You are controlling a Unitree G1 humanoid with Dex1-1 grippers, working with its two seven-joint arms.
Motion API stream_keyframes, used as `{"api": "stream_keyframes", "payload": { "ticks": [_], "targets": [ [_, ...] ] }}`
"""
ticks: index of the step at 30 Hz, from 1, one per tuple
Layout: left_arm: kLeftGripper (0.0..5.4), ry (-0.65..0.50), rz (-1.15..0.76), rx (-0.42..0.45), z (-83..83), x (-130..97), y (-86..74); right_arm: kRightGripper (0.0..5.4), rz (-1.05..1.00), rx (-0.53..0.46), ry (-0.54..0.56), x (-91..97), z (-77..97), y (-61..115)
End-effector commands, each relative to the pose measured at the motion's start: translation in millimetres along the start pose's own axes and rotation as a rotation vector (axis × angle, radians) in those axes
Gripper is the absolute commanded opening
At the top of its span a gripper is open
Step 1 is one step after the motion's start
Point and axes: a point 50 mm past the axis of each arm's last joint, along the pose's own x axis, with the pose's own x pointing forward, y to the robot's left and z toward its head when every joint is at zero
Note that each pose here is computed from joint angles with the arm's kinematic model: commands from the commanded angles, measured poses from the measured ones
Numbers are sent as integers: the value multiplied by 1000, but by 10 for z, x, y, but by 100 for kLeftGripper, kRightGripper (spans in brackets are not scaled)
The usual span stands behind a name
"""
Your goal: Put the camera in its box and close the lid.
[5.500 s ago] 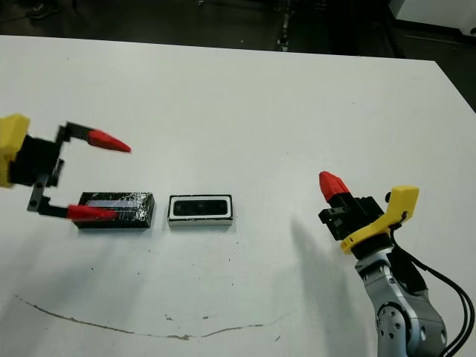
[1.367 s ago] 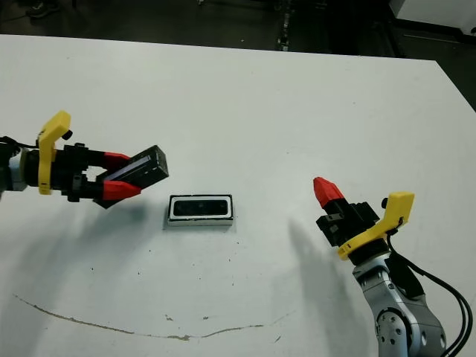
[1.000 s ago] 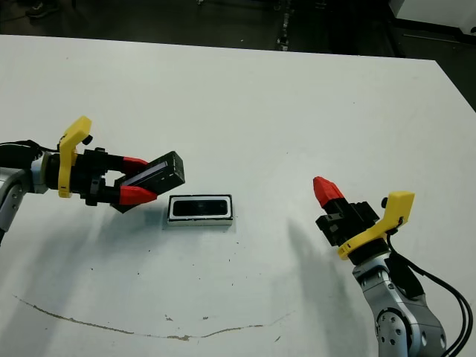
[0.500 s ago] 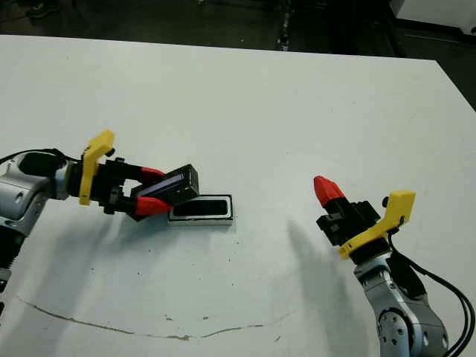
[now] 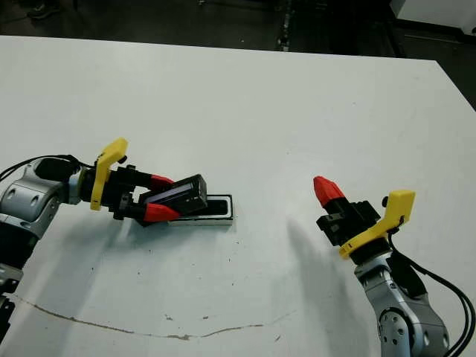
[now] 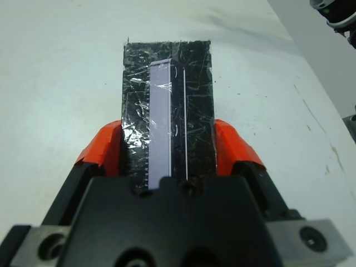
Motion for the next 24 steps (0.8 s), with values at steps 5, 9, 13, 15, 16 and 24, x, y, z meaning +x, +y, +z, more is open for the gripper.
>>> {"api": "stream_keyframes", "payload": {
  "ticks": [5,9,13,15,16,24],
  "targets": [
    [316,30,-32,-44,-126,117,-35,0,-4,10,24,-19,-31,-28],
    [316,10,-38,-69,-163,189,-46,0,-4,8,27,-23,-31,-26],
    [316,-17,-46,-70,-154,267,-72,0,-2,8,25,-26,-32,-33],
    [316,-38,-54,-65,-140,299,-90,0,-3,8,25,-26,-35,-38],
    [316,-48,-59,-62,-133,314,-97,0,-1,6,25,-26,-35,-39],
    [316,-88,-66,-77,-113,435,-170,0,2,9,22,-28,-41,-36]
  ]
}}
